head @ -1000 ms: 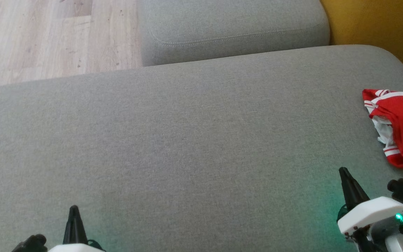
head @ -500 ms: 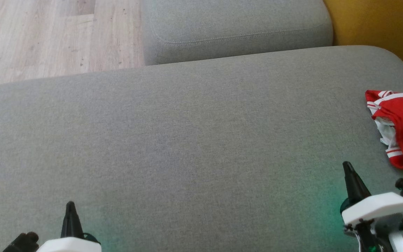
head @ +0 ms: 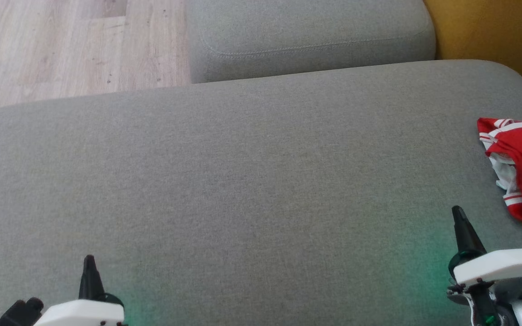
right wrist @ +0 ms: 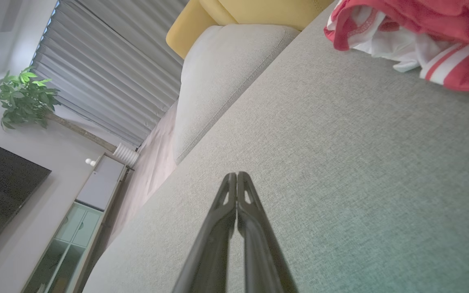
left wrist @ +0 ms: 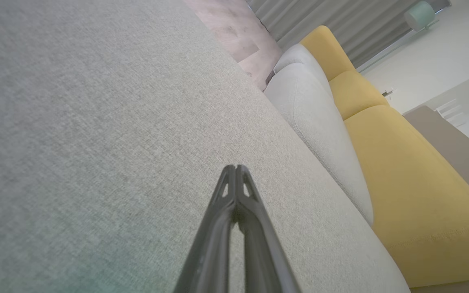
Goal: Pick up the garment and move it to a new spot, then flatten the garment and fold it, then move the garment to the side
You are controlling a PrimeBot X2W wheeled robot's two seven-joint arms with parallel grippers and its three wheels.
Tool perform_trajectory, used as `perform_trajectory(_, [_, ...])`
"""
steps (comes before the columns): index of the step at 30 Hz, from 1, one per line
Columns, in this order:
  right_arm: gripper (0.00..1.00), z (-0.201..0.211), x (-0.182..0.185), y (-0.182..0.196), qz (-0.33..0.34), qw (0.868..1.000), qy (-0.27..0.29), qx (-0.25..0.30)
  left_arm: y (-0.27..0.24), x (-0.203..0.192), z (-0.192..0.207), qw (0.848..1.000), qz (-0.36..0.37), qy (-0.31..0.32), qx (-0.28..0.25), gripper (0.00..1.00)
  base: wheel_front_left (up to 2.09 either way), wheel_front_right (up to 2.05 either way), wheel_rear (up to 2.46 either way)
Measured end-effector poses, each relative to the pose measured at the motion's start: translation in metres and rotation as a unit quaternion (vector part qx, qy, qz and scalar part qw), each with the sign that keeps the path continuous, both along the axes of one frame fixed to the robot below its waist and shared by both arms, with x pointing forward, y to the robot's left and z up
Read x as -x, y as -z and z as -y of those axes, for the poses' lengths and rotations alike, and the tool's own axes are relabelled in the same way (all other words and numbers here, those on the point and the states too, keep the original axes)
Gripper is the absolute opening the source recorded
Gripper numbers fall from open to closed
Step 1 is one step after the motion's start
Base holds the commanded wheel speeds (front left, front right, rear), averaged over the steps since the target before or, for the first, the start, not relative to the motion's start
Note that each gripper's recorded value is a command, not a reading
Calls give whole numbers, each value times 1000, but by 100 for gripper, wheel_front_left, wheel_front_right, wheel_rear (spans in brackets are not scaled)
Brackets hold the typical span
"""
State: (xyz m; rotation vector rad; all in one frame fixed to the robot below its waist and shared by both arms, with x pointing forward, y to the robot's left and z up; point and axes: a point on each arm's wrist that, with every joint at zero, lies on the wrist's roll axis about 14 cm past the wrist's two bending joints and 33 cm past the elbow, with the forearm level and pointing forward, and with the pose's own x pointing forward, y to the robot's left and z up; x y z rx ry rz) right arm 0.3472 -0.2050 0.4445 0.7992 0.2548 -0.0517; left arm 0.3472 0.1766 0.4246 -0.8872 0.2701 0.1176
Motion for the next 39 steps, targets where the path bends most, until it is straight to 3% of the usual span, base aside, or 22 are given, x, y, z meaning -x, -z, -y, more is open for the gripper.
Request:
perform_trajectory(22, [0, -1, -9, -10, 19, 992, 37, -121, -9, -6, -5, 994, 10, -26, 106, 0, 0, 0, 0])
perform_trajectory(39, [0, -1, -14, -15, 32, 973, 65, -220, -26, -17, -6, 979, 37, -39, 195, 0, 0, 0, 0])
